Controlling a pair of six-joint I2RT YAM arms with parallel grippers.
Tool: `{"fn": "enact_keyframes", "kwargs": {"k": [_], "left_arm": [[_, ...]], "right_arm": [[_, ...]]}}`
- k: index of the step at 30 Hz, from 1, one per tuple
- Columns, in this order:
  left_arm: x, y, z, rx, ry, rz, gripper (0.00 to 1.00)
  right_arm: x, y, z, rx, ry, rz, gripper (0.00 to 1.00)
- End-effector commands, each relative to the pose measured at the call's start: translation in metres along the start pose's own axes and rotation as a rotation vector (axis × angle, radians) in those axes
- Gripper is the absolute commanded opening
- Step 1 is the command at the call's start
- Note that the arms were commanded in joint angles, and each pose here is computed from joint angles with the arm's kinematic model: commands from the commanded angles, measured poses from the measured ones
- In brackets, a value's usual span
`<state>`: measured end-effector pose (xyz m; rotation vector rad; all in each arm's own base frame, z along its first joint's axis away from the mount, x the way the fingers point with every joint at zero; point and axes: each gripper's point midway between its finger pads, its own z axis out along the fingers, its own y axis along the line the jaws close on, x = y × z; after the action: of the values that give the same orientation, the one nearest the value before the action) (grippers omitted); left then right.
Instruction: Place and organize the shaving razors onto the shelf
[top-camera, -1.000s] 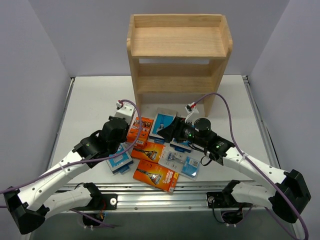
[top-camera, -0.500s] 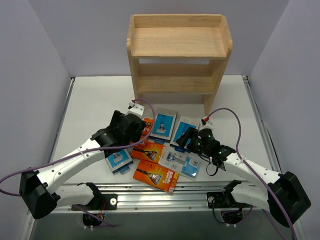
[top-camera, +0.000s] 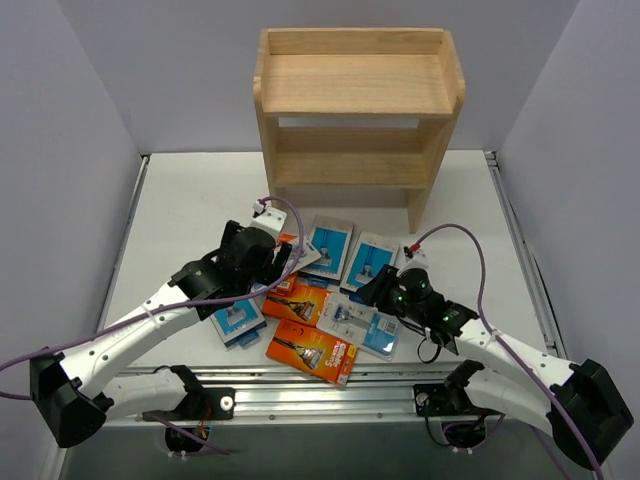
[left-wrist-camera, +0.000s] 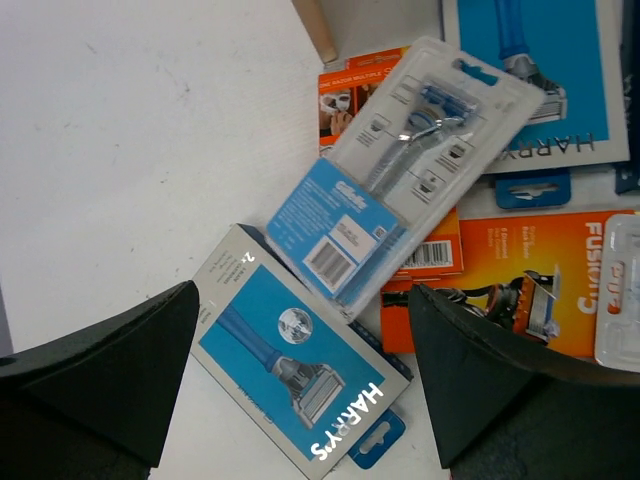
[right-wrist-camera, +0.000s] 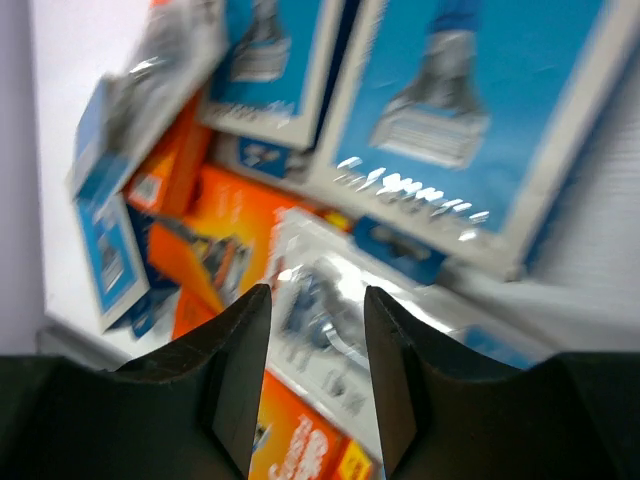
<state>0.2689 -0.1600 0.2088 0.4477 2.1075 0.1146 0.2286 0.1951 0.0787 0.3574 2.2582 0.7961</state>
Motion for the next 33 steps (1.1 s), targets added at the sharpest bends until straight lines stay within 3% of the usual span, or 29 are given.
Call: {"fn": "enact_keyframes", "kwargs": {"k": [1, 9, 14, 20, 27, 33], "left_arm": [[-0.022, -0.014, -0.007, 0.116, -0.062, -0.051, 0.94], [-0.036, 0.025, -0.015, 0.062, -0.130, -0.201, 0.94], [-0.042, 0.076, -0.035, -0.109, -0.229, -0.292, 0.94], [-0.045, 0.090, -0.049, -0.141, -0.291, -0.313, 0.94], [-0.045, 0.086, -0.048, -0.119, -0.280, -0.304, 0.94], [-0.047, 0.085, -0.051, -0.103, -0.288, -0.307, 0.94]], "right_arm": [[0.007, 0.050, -0.012, -0.196, -0.012, -0.062, 0.38], [0.080, 0.120, 0.005, -0.314, 0.156, -0.138, 0.43], [0.115, 0.164, 0.026, -0.415, 0.184, -0.076, 0.43], [0.170, 0.207, 0.047, -0.505, 0.284, -0.060, 0.42], [0.199, 0.211, 0.060, -0.509, 0.345, -0.031, 0.41], [0.211, 0.200, 0.064, -0.412, 0.362, -0.064, 0.40]]}}
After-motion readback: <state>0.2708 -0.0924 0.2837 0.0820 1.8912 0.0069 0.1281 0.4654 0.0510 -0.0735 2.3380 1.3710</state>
